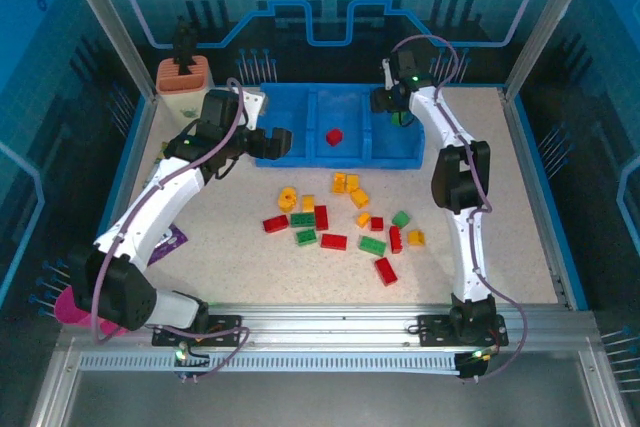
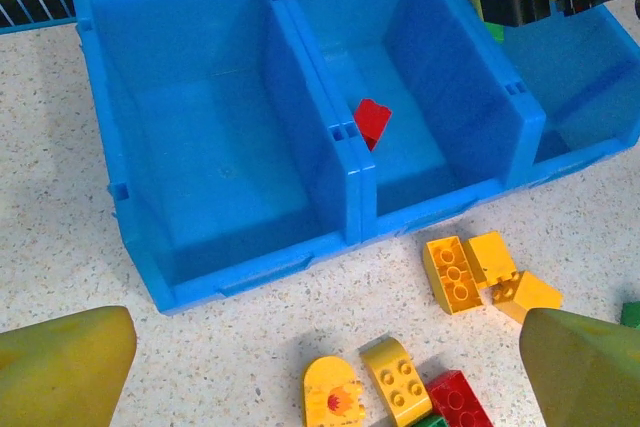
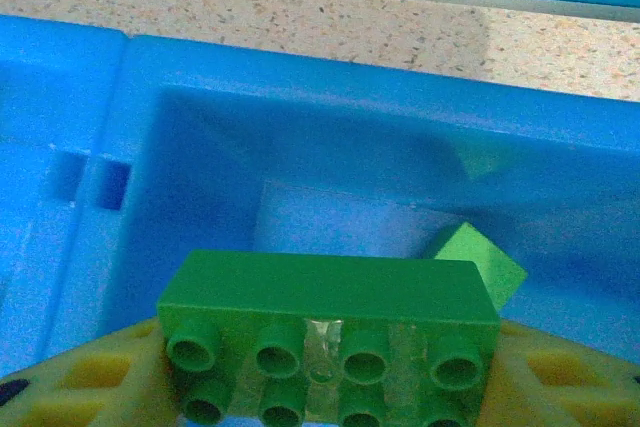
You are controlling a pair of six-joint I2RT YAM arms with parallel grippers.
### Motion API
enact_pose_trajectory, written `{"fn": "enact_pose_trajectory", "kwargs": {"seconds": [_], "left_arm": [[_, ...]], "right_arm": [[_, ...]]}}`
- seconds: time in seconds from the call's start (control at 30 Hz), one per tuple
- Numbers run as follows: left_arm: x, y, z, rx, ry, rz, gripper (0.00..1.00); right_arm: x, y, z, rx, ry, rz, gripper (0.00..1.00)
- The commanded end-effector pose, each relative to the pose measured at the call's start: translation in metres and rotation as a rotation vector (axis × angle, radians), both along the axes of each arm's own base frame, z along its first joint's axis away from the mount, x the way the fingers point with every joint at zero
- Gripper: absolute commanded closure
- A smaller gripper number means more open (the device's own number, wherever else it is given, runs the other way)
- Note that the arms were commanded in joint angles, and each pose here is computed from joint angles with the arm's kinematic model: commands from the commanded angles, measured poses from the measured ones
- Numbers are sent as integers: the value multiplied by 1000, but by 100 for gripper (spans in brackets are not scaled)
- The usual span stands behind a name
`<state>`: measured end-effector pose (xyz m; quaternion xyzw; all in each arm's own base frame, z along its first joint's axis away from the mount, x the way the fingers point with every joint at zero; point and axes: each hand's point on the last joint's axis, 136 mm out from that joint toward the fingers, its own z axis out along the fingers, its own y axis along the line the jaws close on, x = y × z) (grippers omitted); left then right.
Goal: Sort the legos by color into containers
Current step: Place the lego in the container, then pick up the lego from the center of the table.
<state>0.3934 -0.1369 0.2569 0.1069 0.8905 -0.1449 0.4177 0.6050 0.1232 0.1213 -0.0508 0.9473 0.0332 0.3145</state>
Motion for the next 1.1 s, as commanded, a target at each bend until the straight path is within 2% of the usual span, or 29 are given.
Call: {"fn": "enact_pose_trajectory", "kwargs": {"seconds": [0.0, 0.1, 0.4, 0.5, 0.57, 0.67, 0.73, 0.9, 1.07], "left_arm": [[-5, 3, 8, -1, -35, -1, 1], [-9, 4, 10, -4, -42, -2, 0], [-13, 7, 19, -4, -71, 2, 0], [-13, 6, 19, -9, -69, -2, 1], [-14, 3, 19, -19, -63, -16, 1], [-15, 1, 21, -29, -65, -22, 1], [-15, 1, 21, -32, -66, -22, 1], [-15, -1, 20, -44, -57, -26, 1], [-13, -3, 14, -46, -38, -34, 0]], "right_arm": [[-1, 7, 12, 4, -16, 7, 51], [-1, 7, 14, 2, -18, 8, 48], [-7, 7, 44, 2, -58, 20, 22], [-12, 8, 49, 7, -61, 26, 20], [-18, 10, 72, 20, -94, 33, 23], [-23, 11, 84, 18, -109, 32, 41], [-30, 12, 93, 18, -112, 32, 46], [-69, -8, 104, -20, -54, -108, 49], [-132, -14, 99, 36, 29, -198, 50]]}}
